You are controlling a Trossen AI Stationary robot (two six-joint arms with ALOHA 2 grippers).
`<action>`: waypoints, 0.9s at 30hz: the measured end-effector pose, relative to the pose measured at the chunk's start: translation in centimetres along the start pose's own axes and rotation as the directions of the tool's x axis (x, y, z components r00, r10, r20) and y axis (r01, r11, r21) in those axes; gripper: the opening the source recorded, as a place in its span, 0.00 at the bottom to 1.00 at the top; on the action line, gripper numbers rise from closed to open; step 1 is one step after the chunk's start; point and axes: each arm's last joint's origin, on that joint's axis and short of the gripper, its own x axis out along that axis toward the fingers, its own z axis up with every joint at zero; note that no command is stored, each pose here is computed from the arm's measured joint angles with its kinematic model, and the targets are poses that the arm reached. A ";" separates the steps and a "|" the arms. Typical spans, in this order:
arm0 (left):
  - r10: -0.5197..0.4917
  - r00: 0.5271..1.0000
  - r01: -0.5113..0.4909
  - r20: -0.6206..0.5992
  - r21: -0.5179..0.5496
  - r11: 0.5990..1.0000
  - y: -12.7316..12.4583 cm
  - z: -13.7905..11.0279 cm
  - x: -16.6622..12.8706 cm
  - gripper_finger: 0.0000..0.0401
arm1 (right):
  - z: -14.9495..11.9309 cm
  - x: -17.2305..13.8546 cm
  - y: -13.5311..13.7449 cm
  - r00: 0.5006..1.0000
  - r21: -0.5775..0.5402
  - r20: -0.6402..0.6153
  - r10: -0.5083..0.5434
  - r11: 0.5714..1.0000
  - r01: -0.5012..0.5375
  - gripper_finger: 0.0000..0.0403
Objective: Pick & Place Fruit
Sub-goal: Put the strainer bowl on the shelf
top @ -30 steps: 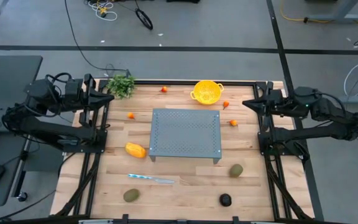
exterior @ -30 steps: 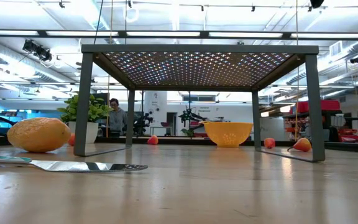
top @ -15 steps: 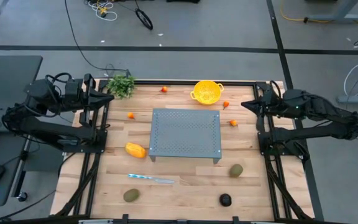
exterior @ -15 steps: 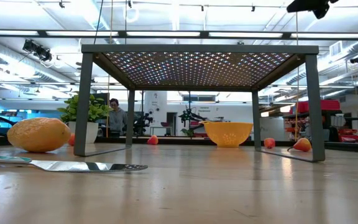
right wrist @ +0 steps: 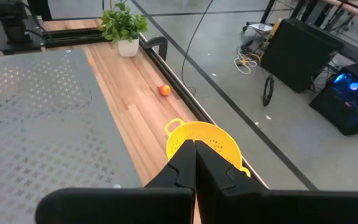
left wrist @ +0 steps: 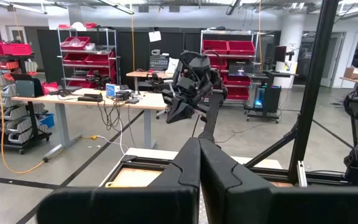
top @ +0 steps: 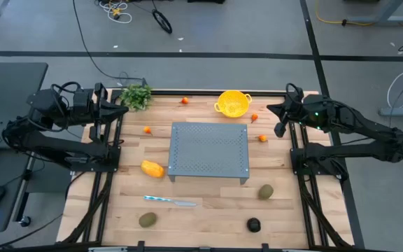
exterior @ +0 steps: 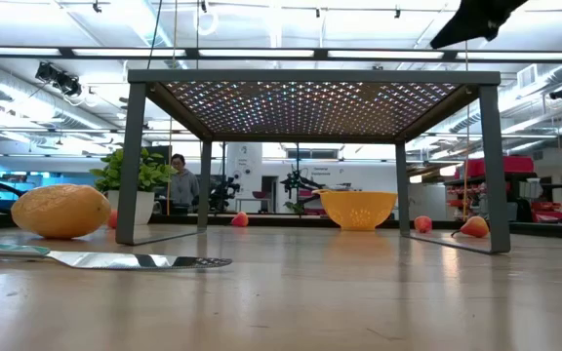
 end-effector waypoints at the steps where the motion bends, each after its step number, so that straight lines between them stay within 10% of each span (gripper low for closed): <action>1: 0.000 1.000 0.000 0.000 0.000 1.000 0.0 0.0 0.0 0.01 | 0.1 0.3 -0.1 1.000 0.007 -0.003 -0.004 1.000 0.005 0.00; 27: -0.007 1.000 0.007 -0.001 0.015 1.000 0.0 0.0 0.0 0.01 | -1.2 8.7 -4.9 0.963 0.206 -0.268 0.009 0.977 0.048 0.00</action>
